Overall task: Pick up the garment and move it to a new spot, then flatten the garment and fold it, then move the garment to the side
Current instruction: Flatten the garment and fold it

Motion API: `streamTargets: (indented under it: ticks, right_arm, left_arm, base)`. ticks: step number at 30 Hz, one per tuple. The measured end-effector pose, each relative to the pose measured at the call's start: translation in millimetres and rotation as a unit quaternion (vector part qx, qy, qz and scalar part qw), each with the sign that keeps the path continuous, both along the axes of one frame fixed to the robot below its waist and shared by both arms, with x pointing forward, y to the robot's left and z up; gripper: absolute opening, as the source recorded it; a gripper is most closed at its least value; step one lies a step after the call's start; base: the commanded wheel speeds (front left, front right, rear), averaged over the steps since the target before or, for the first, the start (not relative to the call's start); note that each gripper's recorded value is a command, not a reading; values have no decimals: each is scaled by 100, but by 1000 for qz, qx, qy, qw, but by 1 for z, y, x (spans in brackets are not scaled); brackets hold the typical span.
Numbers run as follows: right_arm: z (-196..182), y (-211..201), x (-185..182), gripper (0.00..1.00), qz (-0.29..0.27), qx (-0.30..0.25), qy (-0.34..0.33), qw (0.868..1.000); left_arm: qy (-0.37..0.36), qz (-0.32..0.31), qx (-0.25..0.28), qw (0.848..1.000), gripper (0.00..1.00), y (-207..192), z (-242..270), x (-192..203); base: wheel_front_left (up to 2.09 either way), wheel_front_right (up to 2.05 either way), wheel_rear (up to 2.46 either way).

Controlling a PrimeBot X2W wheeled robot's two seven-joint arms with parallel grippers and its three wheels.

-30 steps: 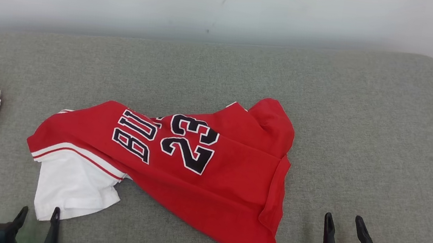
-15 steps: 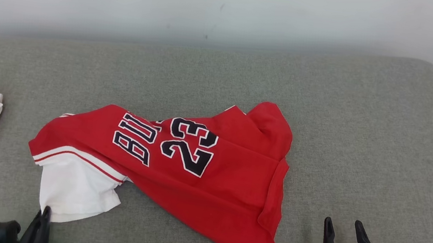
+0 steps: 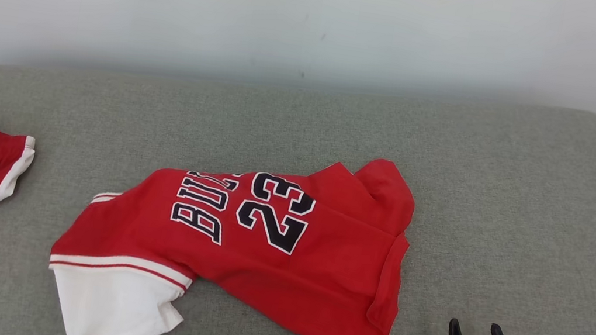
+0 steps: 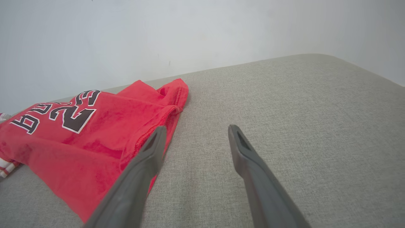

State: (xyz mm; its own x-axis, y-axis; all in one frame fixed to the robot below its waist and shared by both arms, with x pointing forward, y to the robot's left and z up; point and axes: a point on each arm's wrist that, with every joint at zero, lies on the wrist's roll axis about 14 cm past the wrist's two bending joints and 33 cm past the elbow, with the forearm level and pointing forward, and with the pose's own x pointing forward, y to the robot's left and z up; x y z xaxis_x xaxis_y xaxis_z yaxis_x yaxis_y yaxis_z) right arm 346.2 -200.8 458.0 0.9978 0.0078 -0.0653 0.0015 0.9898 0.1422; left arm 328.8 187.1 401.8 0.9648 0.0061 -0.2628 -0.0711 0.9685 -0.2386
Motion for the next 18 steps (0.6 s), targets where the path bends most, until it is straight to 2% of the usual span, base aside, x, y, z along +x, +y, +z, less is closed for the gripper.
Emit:
streamTargets:
  ticks: [3, 4, 5, 12, 18]
  right_arm:
    - [0, 0, -2, 100, 1, 0, 1, 1000]
    - [-1, 0, -2, 100, 1, 0, 1, 1000]
    - [-1, 1, -2, 100, 1, 0, 1, 1000]
    - [1, 1, -7, 100, 1, 3, -1, 1000]
    - [5, 2, -9, 100, 0, 6, -8, 1000]
  left_arm:
    - [10, -4, -2, 1000, 0, -3, -5, -7]
    - [10, -3, -1, 1000, 53, -2, -5, -7]
    - [11, -2, -1, 1000, 100, -1, -5, -7]
    - [-11, 3, 4, 1000, 100, 4, 7, -2]
    - [-85, 24, 27, 996, 100, 18, 51, 15]
  base:
    - [0, 0, 0]
    - [0, 0, 0]
    - [0, 0, 0]
    - [0, 0, 0]
    - [0, 0, 0]
